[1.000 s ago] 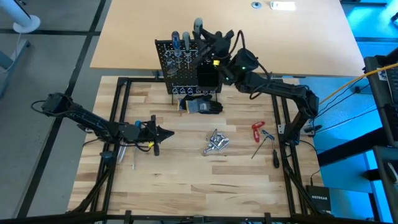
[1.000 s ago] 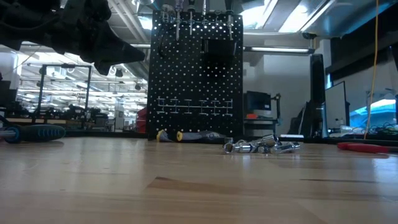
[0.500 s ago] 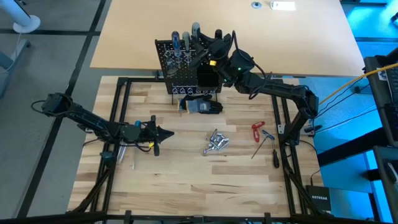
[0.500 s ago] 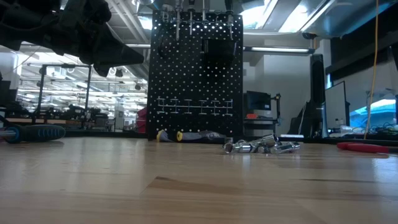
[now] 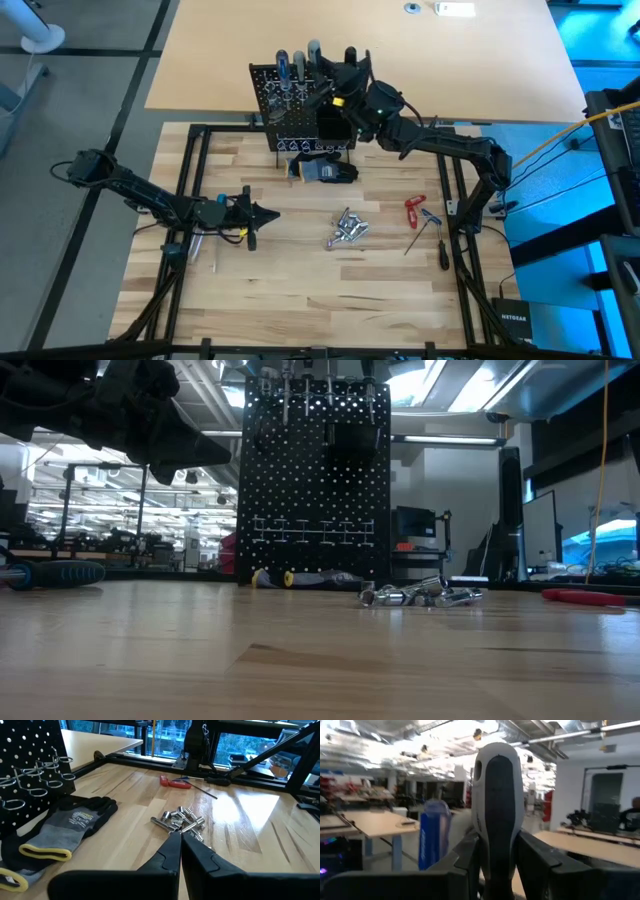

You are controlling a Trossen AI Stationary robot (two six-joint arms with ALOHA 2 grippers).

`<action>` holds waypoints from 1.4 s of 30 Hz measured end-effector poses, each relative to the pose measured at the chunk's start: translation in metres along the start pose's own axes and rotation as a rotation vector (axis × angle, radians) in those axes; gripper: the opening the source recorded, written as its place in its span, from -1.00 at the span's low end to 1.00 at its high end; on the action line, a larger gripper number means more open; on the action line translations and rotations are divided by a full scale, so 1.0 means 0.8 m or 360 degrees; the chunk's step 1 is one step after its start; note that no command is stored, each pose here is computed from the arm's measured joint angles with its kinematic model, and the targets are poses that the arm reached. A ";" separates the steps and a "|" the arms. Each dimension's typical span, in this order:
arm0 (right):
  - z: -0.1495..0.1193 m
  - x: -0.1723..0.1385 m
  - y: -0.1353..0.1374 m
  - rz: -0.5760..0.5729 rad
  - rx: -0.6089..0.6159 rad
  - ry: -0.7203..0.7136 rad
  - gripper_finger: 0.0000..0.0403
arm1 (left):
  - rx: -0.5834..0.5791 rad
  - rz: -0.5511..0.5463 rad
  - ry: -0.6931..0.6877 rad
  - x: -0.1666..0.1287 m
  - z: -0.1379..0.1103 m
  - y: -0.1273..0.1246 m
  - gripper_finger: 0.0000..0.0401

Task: Hang tools onto peg board
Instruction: Hang the gray screwdriver on the pegboard

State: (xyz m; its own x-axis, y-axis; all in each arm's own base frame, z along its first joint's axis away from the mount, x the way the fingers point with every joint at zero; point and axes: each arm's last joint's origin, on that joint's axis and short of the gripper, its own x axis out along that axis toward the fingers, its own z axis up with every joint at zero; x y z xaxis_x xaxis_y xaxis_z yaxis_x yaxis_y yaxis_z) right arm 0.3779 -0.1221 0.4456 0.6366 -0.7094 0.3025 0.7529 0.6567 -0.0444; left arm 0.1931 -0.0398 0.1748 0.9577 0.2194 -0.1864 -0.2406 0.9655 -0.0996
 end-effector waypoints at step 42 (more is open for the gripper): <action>-0.020 -0.005 0.010 0.0069 -0.0083 0.0254 -0.02 | 0.0000 -0.0001 0.0000 0.000 0.000 0.000 -0.98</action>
State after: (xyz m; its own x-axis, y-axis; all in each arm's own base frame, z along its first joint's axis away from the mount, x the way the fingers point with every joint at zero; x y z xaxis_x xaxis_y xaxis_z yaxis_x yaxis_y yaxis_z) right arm 0.3838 -0.1180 0.4287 0.6840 -0.7150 0.1443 0.7291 0.6763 -0.1047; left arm 0.1931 -0.0398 0.1748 0.9578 0.2190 -0.1860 -0.2402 0.9656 -0.0999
